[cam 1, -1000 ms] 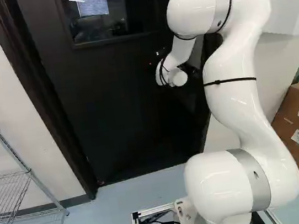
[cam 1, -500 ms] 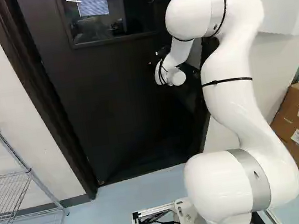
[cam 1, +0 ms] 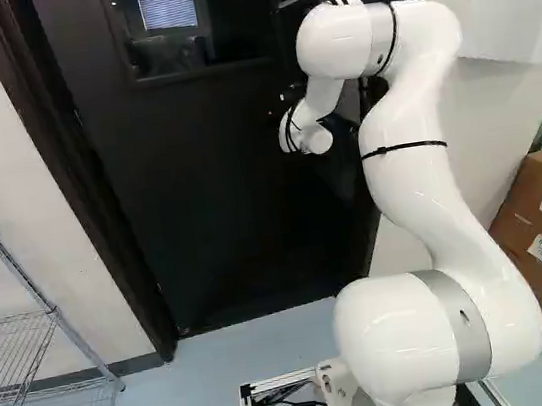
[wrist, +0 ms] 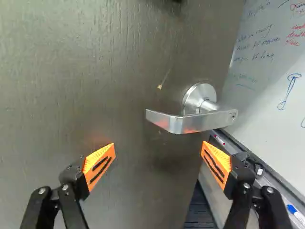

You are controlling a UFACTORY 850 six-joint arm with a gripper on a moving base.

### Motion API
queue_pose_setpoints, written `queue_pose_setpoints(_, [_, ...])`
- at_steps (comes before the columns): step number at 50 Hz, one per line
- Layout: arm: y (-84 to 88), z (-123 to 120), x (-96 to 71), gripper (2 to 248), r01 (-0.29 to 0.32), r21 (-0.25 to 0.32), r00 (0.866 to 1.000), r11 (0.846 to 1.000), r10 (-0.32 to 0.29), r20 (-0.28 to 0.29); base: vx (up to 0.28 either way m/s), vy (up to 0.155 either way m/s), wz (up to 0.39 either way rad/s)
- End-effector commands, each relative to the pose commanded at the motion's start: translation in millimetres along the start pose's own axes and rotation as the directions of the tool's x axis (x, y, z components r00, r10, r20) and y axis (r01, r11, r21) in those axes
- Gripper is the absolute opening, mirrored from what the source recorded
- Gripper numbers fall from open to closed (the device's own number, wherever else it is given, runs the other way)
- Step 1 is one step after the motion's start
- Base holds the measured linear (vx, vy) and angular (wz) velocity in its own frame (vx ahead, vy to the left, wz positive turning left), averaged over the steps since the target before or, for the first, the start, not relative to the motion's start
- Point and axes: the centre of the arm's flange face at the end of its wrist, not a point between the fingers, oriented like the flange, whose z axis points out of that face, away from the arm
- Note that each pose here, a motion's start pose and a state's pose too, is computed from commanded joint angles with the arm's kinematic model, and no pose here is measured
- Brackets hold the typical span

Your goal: Open the door and move inside

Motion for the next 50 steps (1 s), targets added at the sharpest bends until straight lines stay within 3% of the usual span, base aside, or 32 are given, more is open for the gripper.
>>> queue_pose_setpoints(50, [-3.1, -93.7, 15.5, 247, -0.051, -0.082, 0.992, 0.995, 0.060, 0.113, 0.000, 0.000, 0.000])
